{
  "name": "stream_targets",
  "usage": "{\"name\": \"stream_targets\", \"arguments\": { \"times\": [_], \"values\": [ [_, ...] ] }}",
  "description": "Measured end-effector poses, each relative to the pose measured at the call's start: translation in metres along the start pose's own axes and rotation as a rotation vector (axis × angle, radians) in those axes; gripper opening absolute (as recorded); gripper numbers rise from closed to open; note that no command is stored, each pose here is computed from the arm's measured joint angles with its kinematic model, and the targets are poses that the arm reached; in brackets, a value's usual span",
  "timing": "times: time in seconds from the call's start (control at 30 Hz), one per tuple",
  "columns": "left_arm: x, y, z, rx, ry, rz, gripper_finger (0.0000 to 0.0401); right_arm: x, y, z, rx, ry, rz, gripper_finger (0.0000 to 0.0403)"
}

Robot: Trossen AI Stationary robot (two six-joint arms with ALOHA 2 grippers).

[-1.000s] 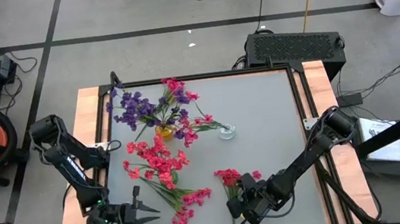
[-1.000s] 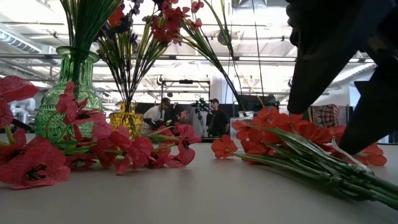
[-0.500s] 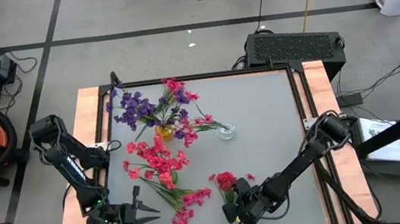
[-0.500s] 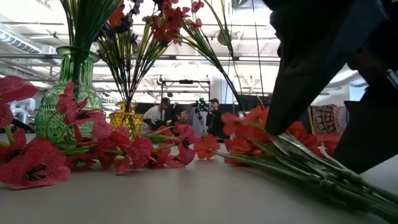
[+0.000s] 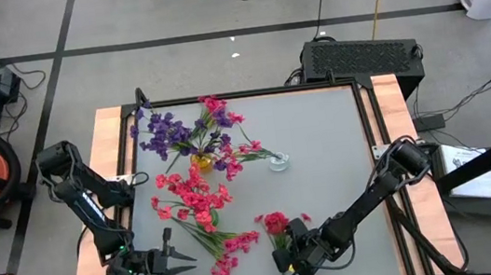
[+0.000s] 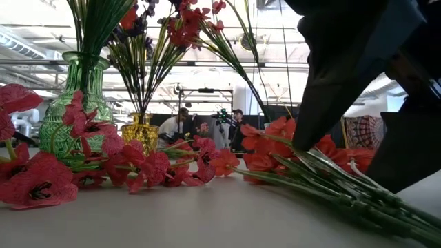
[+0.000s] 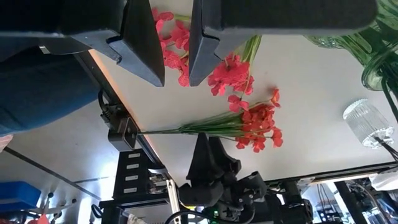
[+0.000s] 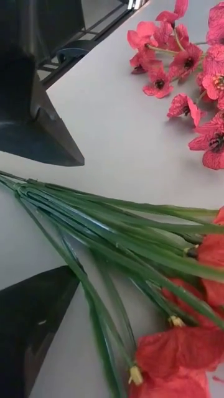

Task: Sort flowers into vase by color
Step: Put the orange flowers into the green vase

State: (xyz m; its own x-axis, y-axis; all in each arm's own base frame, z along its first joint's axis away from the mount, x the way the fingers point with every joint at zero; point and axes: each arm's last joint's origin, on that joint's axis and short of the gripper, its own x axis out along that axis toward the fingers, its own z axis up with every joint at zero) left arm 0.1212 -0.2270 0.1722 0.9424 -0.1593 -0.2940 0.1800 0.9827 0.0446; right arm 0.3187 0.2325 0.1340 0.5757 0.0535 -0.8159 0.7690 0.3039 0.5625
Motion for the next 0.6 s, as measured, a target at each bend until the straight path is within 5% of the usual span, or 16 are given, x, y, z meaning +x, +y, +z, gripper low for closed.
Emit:
{"name": "stream_targets", "arguments": {
  "times": [0.6],
  "values": [
    [0.0,0.0,0.0,0.0,0.0,0.0,0.0082,0.0018,-0.0005,0.002,-0.012,0.0,-0.003,0.011]
  ]
}}
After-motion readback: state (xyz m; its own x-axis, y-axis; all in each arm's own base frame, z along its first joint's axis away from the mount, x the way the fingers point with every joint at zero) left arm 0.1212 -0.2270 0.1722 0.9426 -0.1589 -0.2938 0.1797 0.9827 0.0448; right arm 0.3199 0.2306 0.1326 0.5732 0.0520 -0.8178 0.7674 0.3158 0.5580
